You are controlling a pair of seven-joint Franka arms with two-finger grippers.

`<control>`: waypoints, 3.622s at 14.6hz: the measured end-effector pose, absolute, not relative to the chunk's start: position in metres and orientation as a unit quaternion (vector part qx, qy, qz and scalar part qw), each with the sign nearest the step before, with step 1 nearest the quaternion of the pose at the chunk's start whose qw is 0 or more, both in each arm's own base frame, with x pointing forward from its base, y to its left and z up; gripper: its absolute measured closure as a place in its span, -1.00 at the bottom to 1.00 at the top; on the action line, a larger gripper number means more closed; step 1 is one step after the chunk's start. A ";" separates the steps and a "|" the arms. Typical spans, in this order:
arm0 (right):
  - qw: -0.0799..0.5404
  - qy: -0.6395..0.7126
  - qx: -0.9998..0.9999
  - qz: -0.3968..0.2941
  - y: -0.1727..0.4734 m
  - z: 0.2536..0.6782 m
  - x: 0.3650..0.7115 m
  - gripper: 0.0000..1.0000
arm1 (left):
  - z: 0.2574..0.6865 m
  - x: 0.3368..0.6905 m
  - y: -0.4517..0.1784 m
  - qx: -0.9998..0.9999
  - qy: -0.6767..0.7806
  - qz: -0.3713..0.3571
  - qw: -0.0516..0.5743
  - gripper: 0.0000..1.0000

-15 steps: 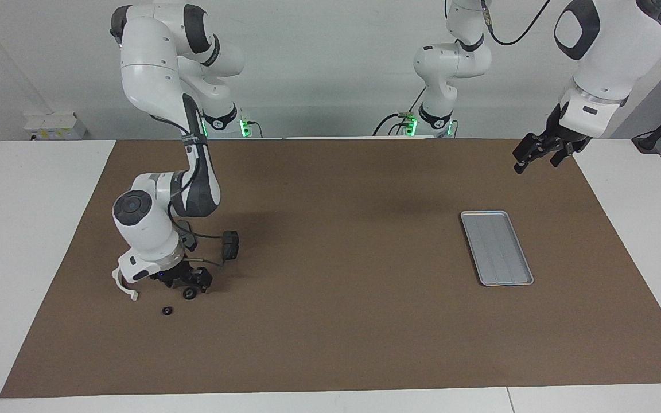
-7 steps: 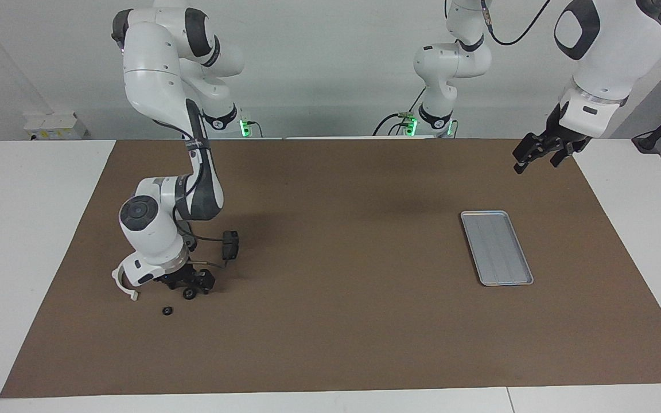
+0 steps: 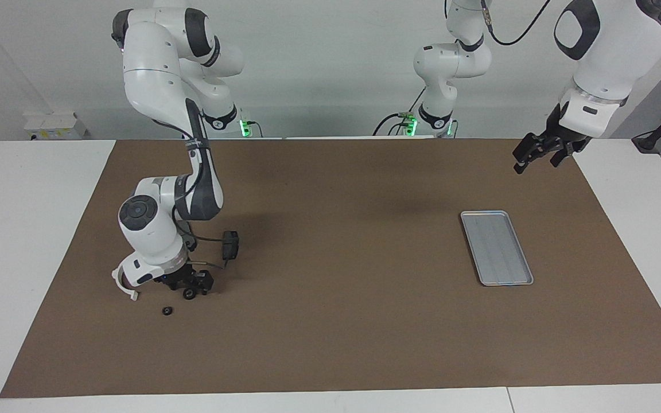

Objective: Pick bearing gear from pile to tray
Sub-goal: 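Grasp one black bearing gear with the right gripper and lift, then carry the bearing gear with the right gripper toward the table center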

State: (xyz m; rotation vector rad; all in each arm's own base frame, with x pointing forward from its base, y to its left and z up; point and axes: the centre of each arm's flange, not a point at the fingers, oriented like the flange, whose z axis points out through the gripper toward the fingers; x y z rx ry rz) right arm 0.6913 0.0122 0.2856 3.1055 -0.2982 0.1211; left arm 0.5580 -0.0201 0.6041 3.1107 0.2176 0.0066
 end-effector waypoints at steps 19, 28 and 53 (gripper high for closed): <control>0.008 -0.128 0.991 0.044 0.008 0.282 0.694 -0.21 | 0.601 0.556 -0.021 1.000 0.007 -0.004 0.009 -1.00; 0.009 -0.132 0.991 0.032 0.009 0.282 0.691 -0.21 | 0.604 0.556 -0.013 1.000 -0.005 0.004 0.004 -1.00; -0.006 -0.164 0.985 -0.047 0.170 0.545 0.601 0.30 | 0.597 0.560 -0.026 1.000 0.007 0.028 0.005 -1.00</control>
